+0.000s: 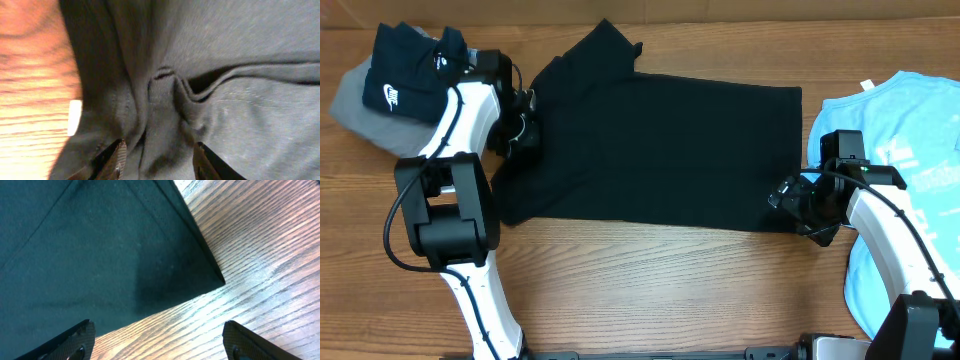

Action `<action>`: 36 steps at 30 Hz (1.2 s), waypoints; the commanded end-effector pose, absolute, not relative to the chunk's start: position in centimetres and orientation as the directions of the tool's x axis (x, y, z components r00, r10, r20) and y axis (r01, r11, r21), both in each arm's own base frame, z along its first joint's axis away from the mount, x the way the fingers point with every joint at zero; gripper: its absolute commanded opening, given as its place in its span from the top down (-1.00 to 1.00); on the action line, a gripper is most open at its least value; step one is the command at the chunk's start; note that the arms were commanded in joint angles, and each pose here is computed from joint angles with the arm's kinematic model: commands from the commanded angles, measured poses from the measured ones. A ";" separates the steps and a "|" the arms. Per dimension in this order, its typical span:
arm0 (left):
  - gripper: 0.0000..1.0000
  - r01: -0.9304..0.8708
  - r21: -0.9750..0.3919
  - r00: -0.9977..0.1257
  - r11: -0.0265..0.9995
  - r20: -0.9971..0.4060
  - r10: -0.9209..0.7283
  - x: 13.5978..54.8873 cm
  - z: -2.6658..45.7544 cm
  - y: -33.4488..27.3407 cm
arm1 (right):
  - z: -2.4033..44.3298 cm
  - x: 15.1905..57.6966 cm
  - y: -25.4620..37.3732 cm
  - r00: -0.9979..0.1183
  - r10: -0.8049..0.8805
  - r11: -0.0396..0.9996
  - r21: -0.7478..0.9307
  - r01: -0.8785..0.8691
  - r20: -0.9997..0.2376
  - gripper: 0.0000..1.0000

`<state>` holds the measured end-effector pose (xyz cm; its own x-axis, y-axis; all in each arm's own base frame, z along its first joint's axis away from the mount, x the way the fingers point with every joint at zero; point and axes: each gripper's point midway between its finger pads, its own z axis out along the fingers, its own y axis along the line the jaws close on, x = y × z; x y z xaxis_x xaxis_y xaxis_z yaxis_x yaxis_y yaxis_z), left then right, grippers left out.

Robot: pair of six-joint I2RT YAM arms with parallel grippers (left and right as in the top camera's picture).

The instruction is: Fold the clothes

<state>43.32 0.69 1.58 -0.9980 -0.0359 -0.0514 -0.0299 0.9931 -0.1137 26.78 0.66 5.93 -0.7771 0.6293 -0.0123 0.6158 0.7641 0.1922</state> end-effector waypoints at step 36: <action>0.34 -0.025 -0.170 -0.996 0.985 -0.082 -0.040 43.3 -0.2 -0.2 | 5.7 26.3 0.6 -0.772 0.635 0.758 0.186 0.625 0.007 -0.70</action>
